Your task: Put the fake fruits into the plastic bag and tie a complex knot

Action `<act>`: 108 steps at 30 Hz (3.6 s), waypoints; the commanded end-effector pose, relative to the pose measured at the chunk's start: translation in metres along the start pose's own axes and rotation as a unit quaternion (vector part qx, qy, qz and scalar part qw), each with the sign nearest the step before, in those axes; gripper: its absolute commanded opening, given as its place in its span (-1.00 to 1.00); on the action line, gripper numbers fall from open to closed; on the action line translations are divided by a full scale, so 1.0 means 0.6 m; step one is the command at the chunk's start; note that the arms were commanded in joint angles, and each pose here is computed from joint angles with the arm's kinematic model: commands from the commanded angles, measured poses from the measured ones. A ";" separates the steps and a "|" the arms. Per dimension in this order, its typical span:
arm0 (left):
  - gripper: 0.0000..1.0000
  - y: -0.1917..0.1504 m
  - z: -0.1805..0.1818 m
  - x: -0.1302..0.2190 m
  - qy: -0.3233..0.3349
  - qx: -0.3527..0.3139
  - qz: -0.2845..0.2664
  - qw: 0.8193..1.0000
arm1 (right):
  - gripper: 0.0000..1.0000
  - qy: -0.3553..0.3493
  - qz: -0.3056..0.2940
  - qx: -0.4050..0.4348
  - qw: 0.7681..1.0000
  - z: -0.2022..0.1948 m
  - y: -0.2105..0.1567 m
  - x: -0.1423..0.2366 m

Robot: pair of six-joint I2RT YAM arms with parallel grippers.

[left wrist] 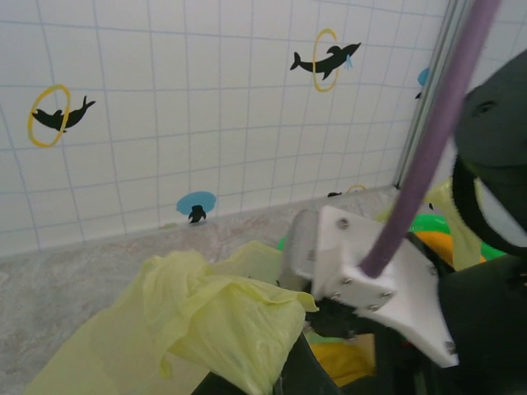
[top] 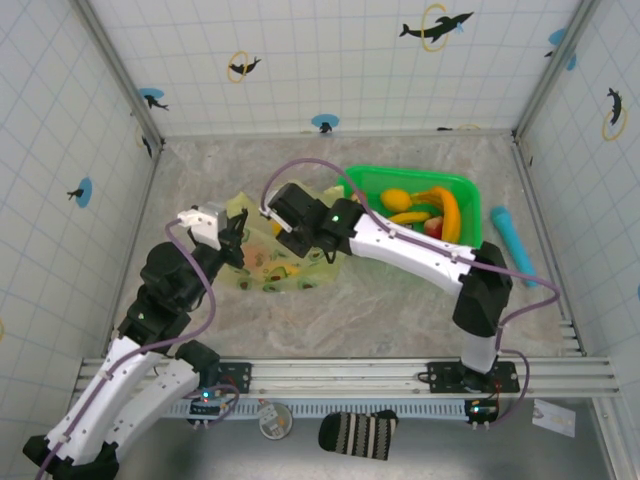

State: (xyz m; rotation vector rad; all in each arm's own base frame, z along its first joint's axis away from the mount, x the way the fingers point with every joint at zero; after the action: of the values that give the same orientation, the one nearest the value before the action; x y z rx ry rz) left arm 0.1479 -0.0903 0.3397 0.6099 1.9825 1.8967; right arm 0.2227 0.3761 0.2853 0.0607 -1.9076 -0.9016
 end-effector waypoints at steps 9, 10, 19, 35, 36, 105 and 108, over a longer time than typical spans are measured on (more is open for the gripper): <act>-1.00 0.010 -0.005 0.005 -0.013 -0.009 -0.019 1.000 | 0.42 -0.063 -0.006 -0.012 0.998 -0.013 0.009 0.032; -1.00 0.009 -0.004 0.003 -0.012 -0.008 -0.018 1.000 | 0.40 -0.058 -0.019 -0.018 0.998 -0.015 0.011 0.047; -1.00 0.001 -0.003 -0.004 -0.007 0.005 -0.007 1.000 | 0.30 0.061 -0.218 -0.102 0.969 -0.038 0.009 0.200; -1.00 0.004 0.001 0.001 0.008 0.014 -0.008 1.000 | 0.15 0.011 -0.171 -0.472 0.865 -0.300 -0.220 0.106; -1.00 0.004 0.001 0.001 0.009 0.013 -0.007 1.000 | 0.17 0.017 -0.153 -0.477 0.866 -0.302 -0.225 0.085; -1.00 0.005 -0.005 -0.005 -0.014 0.014 -0.006 1.000 | 0.16 0.088 -0.407 -0.217 0.883 -0.135 -0.099 0.307; -1.00 0.004 -0.004 -0.002 -0.012 0.016 -0.007 1.000 | 0.16 0.071 -0.381 -0.158 0.908 -0.074 -0.061 0.295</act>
State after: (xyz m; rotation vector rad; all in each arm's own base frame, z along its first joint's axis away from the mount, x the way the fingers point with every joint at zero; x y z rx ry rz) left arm 0.1510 -0.0922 0.3368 0.6265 1.9971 1.8936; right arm 0.1598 0.2290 0.4039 0.6901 -1.3616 -1.7242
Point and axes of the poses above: each hand's point on the last joint's axis, 136 mm out from that joint toward the fingers, its own x axis back along the fingers, its own z axis along the line the jaws close on, y = z × x, the point moved 10 cm from there along x, back along the fingers, and after that the axes turned 1 degree about -x, right-handed, at the moved point
